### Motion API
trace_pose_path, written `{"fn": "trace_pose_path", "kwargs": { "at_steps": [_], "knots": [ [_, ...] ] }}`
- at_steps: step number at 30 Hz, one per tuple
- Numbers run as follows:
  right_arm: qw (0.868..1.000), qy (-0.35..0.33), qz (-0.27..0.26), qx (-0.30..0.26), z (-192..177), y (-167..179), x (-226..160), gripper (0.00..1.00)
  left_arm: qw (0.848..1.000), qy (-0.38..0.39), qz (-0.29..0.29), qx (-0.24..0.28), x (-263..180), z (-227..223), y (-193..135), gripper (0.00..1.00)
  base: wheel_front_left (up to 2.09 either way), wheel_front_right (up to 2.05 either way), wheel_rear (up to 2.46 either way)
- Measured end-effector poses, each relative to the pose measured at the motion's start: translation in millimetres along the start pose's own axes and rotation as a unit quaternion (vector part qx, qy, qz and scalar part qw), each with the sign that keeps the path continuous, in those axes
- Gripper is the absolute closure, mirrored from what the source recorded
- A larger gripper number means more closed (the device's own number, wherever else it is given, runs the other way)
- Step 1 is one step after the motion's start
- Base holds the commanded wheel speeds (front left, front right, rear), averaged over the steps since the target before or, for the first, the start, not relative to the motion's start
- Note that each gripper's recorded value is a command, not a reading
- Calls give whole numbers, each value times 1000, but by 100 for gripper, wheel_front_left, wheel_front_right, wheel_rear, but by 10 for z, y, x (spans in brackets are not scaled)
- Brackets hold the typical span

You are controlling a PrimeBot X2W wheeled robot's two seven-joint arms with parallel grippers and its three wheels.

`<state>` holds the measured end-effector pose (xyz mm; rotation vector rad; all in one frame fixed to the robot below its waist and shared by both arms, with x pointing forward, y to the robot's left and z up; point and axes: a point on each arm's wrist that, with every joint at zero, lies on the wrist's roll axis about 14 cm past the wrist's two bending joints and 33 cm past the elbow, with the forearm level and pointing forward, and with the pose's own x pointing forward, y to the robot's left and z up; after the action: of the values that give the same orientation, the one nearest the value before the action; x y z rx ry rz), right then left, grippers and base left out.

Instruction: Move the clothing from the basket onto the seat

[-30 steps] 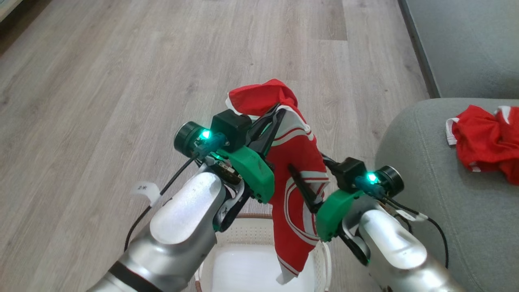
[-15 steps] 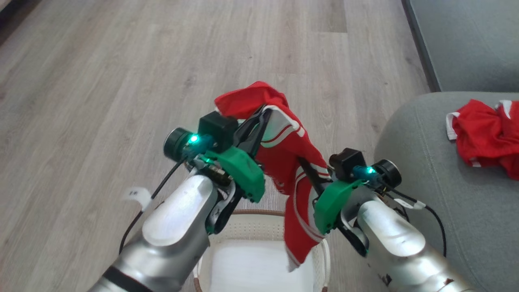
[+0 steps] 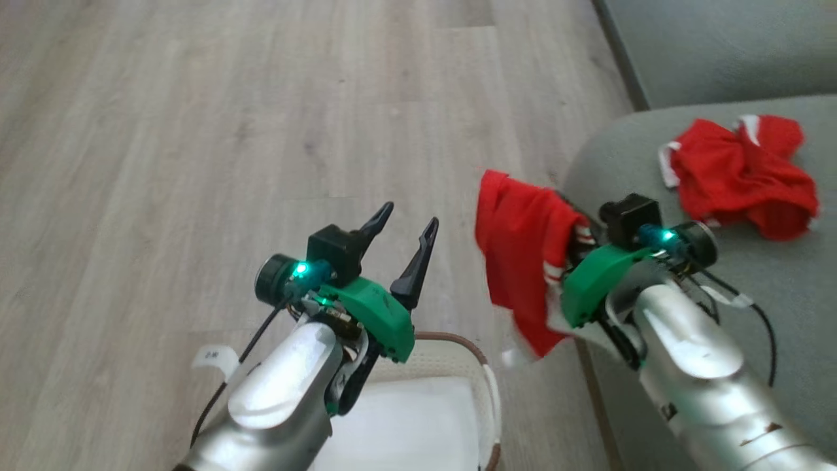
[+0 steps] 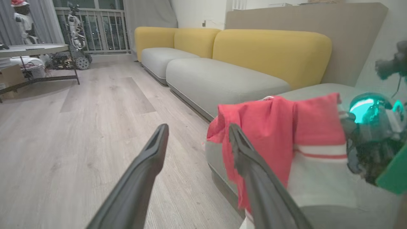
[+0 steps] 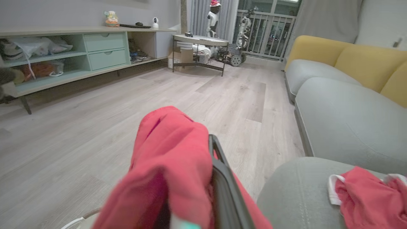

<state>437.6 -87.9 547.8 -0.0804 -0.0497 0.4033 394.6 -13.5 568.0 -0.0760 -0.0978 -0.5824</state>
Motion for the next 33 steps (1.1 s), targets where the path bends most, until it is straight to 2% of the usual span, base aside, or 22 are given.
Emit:
{"fn": "trace_pose_path", "kwargs": {
  "at_steps": [10, 19, 24, 29, 33],
  "knots": [
    [993, -13, -115, -23, 90, -898, -523, 100, 996, 33, -80, -25, 211, -298, -579, 0, 0, 0, 0],
    [980, -11, -195, -32, 153, -1433, -1022, 100, 986, 49, -153, -45, 384, -449, -1086, 0, 0, 0, 0],
    [977, 8, -213, -29, 84, -1556, -1130, 100, 981, 62, -174, -56, 436, -569, -1220, 0, 0, 0, 0],
    [977, 28, -207, -27, 17, -1589, -1073, 100, 981, 63, -172, -60, 451, -609, -1188, 0, 0, 0, 0],
    [979, 23, -198, -45, 211, -1712, -869, 100, 983, 61, -160, -63, 482, -631, -1088, 0, 0, 0, 0]
  ]
}}
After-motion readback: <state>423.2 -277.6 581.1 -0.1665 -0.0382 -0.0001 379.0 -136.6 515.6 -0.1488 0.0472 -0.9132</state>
